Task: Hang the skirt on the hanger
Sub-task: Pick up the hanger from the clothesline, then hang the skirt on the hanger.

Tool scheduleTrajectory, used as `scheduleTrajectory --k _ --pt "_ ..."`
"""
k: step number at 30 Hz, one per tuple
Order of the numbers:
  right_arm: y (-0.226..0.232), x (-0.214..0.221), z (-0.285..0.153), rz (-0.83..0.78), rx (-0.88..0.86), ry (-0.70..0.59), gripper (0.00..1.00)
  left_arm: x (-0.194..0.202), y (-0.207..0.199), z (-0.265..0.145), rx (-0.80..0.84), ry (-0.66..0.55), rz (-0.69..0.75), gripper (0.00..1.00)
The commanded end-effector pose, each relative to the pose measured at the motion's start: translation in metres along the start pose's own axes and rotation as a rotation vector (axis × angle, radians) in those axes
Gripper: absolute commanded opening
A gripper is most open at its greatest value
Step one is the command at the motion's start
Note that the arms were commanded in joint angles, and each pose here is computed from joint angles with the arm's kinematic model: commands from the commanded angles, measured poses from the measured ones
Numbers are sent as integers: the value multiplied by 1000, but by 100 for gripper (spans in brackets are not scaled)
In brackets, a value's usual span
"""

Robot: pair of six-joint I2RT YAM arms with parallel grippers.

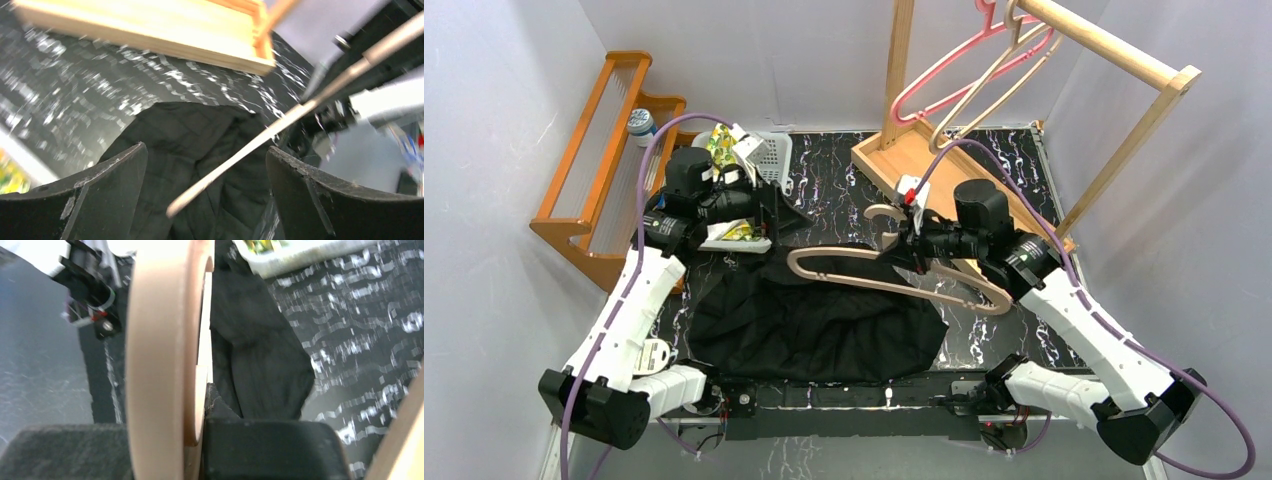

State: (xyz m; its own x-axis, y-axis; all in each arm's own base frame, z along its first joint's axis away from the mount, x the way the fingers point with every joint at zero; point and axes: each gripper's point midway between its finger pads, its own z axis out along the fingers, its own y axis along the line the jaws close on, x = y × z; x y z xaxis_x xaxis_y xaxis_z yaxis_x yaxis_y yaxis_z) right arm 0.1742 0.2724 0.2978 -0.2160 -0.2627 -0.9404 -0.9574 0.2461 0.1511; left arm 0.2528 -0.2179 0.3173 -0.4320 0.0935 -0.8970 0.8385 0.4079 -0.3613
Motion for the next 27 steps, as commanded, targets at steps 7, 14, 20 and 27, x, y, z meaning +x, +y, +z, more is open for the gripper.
scheduleTrajectory --k 7,14,20,27 --pt "-27 21 -62 -100 330 144 0 99 63 -54 -692 250 -534 89" --pt "-30 30 -63 -89 348 172 0 163 41 -73 -737 515 -652 62" --pt "-31 27 -57 -95 334 158 0 184 26 -63 -644 624 -692 60" --pt "-16 17 -54 -90 254 124 0 188 46 -54 -698 640 -665 59"
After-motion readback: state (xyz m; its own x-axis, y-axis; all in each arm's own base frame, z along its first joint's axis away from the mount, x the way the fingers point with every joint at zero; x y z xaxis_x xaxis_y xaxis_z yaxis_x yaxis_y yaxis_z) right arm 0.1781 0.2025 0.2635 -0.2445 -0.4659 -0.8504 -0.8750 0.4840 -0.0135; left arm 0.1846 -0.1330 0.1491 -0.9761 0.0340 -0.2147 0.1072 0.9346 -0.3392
